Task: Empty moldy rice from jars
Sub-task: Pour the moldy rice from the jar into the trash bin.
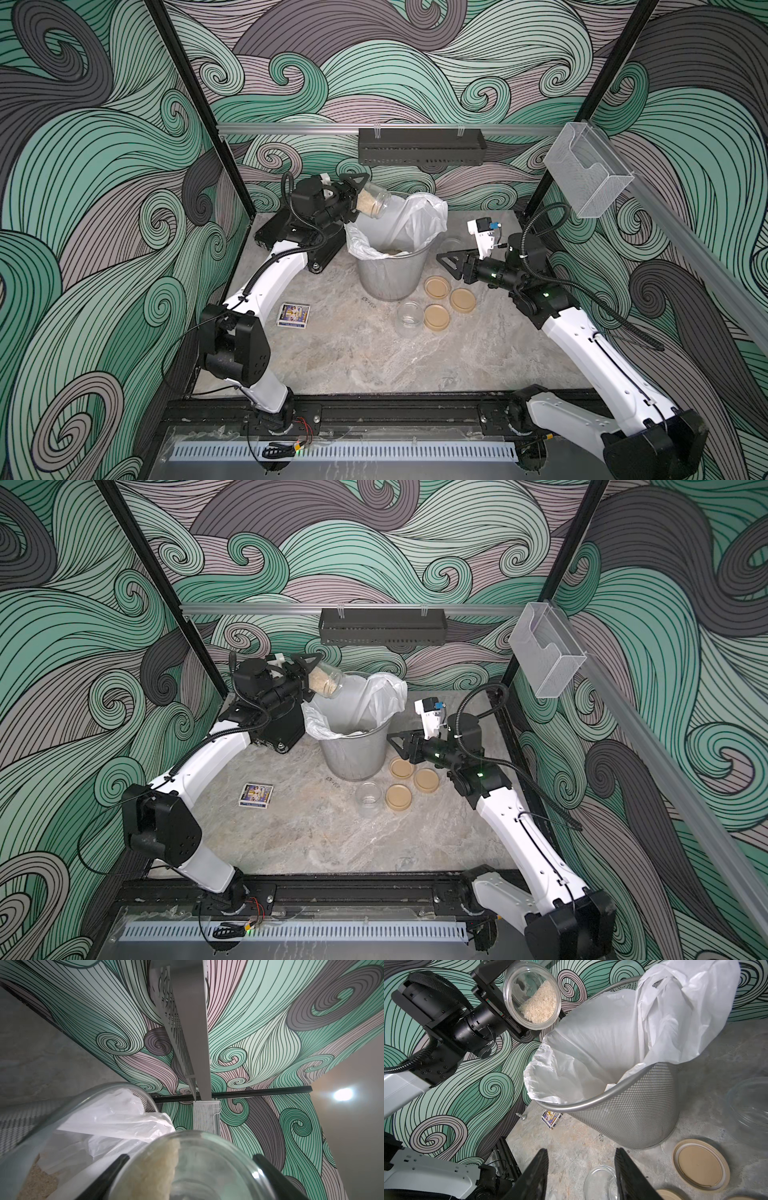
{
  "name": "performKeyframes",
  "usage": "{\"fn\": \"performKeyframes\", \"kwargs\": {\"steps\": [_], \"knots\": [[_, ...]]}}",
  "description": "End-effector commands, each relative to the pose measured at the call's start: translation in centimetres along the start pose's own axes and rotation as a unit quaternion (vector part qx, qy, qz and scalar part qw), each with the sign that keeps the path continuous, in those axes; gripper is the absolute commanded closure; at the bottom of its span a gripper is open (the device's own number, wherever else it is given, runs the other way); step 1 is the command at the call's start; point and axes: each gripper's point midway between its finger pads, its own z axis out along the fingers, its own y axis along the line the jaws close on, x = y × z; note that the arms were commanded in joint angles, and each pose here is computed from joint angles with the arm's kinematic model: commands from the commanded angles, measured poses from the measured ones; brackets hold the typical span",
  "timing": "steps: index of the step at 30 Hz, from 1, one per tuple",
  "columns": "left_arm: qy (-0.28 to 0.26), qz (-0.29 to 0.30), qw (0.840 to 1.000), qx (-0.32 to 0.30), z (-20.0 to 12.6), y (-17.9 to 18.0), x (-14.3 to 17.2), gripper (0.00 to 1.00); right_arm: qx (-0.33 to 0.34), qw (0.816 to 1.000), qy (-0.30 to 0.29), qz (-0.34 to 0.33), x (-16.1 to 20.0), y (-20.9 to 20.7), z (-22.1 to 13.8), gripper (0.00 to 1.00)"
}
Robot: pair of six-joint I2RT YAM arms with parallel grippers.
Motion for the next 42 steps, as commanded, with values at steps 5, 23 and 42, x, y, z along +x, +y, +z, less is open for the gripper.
{"fn": "performKeyframes", "kwargs": {"steps": [5, 23, 42], "knots": [[-0.039, 0.063, 0.996, 0.040, -2.9, -4.6, -1.7, 0.44, 0.002, 1.000, -0.005, 0.005, -0.1, 0.0, -0.1, 0.49], [-0.052, 0.113, 0.992, 0.013, -4.6, -4.2, -1.7, 0.44, 0.007, 1.000, -0.015, 0.025, 0.3, -0.4, -0.3, 0.50], [-0.052, 0.163, 0.985, -0.012, -5.3, -4.3, -1.2, 0.45, 0.011, 0.999, -0.012, 0.035, 0.4, -0.7, 0.1, 0.51]]}}
